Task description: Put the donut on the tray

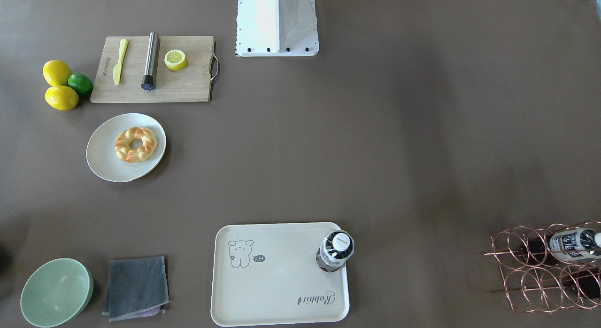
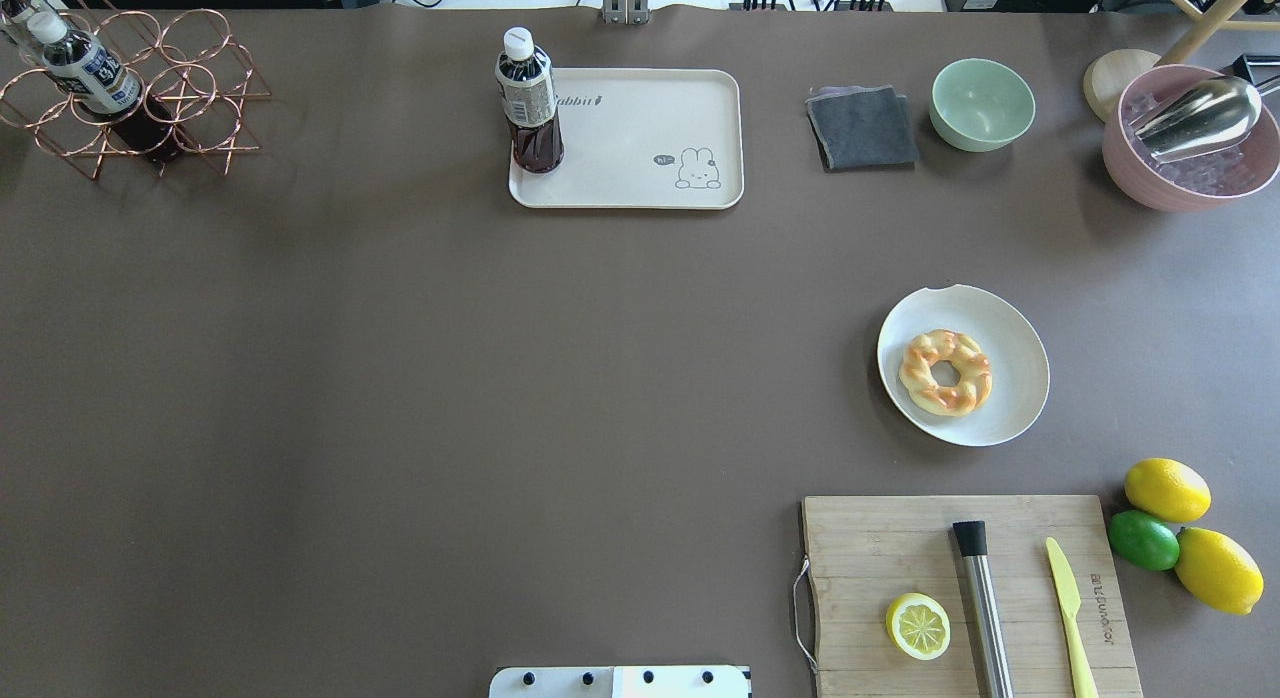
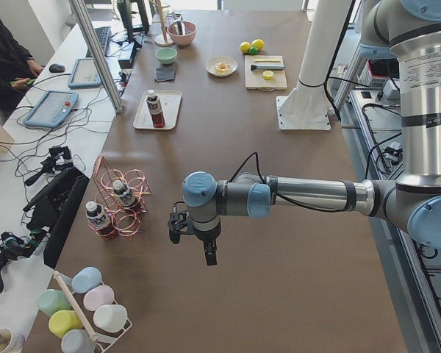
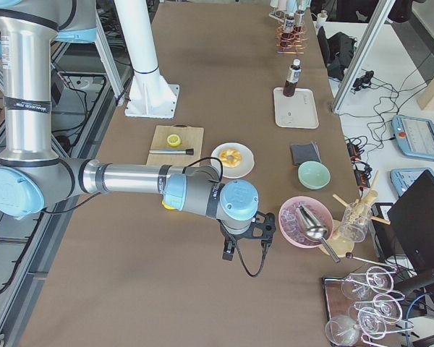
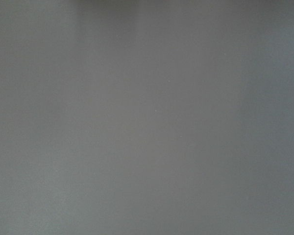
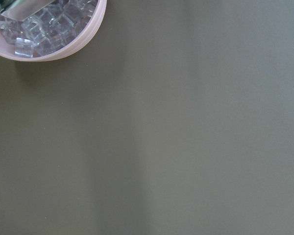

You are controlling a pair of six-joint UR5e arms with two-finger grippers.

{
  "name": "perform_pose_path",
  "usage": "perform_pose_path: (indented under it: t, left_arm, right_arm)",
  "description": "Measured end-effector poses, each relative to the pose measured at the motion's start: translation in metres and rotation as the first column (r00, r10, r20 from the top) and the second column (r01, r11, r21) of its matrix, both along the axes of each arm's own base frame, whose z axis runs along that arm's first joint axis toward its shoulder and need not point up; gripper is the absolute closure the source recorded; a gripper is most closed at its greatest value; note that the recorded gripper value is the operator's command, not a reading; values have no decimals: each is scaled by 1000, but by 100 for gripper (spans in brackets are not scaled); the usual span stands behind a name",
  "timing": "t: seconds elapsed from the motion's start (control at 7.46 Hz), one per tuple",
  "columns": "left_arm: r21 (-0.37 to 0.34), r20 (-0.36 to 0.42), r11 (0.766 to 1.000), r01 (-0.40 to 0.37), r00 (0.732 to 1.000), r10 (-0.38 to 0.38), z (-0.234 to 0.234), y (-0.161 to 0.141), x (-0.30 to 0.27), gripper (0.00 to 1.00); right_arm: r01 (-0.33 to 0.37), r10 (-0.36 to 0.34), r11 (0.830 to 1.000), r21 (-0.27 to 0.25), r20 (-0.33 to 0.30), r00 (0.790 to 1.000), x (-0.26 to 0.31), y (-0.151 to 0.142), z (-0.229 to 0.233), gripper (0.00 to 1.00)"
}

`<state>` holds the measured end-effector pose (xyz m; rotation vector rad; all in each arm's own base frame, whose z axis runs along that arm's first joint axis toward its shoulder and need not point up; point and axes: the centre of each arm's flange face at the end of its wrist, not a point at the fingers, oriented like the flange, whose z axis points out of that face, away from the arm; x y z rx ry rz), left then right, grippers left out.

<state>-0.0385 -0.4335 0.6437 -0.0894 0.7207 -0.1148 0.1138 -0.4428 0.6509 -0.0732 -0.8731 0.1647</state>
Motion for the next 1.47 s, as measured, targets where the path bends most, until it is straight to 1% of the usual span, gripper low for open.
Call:
perform_pose_path:
  t: [0.67, 1.47]
  left_arm:
    - [8, -2, 1000, -1, 1000, 1, -3, -4, 1, 2]
    - [0, -6, 1000, -2, 1000, 2, 0, -2, 1, 2]
  right_arm:
    - [0, 0, 1000, 5, 0, 1000, 0, 0, -2, 0]
    - [1, -1, 1000, 13, -1, 1000, 0, -1, -5, 0]
